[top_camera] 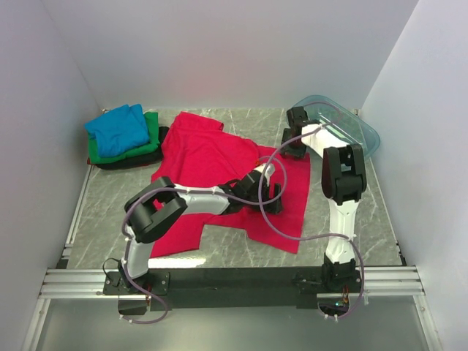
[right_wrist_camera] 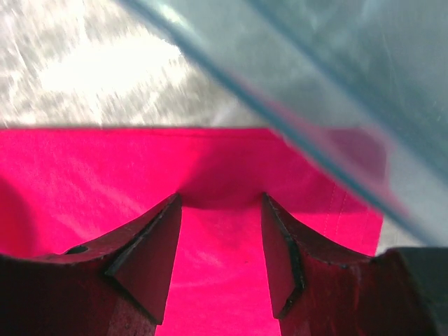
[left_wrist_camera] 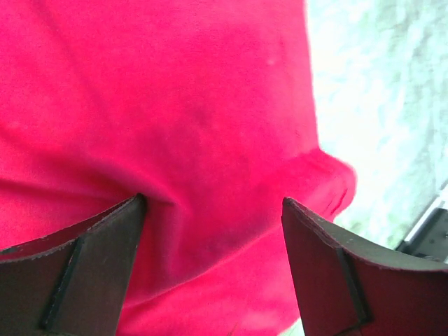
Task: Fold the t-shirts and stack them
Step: Flatten the tshirt out
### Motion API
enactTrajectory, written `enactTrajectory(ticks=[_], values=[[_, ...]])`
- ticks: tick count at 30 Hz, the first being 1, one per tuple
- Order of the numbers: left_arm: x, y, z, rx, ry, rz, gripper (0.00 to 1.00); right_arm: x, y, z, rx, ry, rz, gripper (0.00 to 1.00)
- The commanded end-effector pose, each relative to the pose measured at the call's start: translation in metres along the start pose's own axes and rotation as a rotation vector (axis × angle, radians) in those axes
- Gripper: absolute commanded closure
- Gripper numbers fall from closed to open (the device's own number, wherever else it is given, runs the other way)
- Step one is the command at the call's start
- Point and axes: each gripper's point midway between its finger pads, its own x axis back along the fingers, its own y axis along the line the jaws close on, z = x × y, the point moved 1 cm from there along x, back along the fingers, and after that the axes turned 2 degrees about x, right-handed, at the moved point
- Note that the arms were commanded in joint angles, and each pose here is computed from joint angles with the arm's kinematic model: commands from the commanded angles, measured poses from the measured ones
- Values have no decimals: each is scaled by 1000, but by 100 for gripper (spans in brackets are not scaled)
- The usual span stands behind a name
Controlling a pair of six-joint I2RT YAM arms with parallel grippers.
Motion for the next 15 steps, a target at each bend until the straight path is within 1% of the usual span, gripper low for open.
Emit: enactTrajectory(ticks=[1,5,6,7,8,9,10,11,12,13,14,15], values=[[-14,-25,7,-20,52,103,16,-1,3,-8,46,13,21,44],[-19,-42,-7,-55,30,140,16,7,10,-24,64,-27,1,43],[-15,-52,-22,-64,-2,152,15,11,11,-28,67,-41,-1,43],[-11,-54,-28,-74,-13,143,15,20,15,-35,72,-69,-17,42],[-7,-55,-38,-98,-49,123,15,26,16,-40,74,-88,-29,41],[7,-65,-56,-110,-100,124,15,33,18,-45,72,-107,-39,40],[15,-62,-62,-126,-114,94,14,51,20,-57,75,-156,-59,39],[25,-63,-69,-133,-134,80,14,60,21,-60,76,-177,-75,39],[33,-47,-76,-132,-186,-5,14,70,23,-63,78,-199,-87,37],[57,-50,-91,-127,-246,-19,13,95,24,-74,76,-257,-111,37],[70,-37,-91,-111,-260,-82,12,102,24,-75,75,-276,-124,37],[94,-17,-95,-90,-322,-174,12,112,25,-75,75,-292,-138,36]])
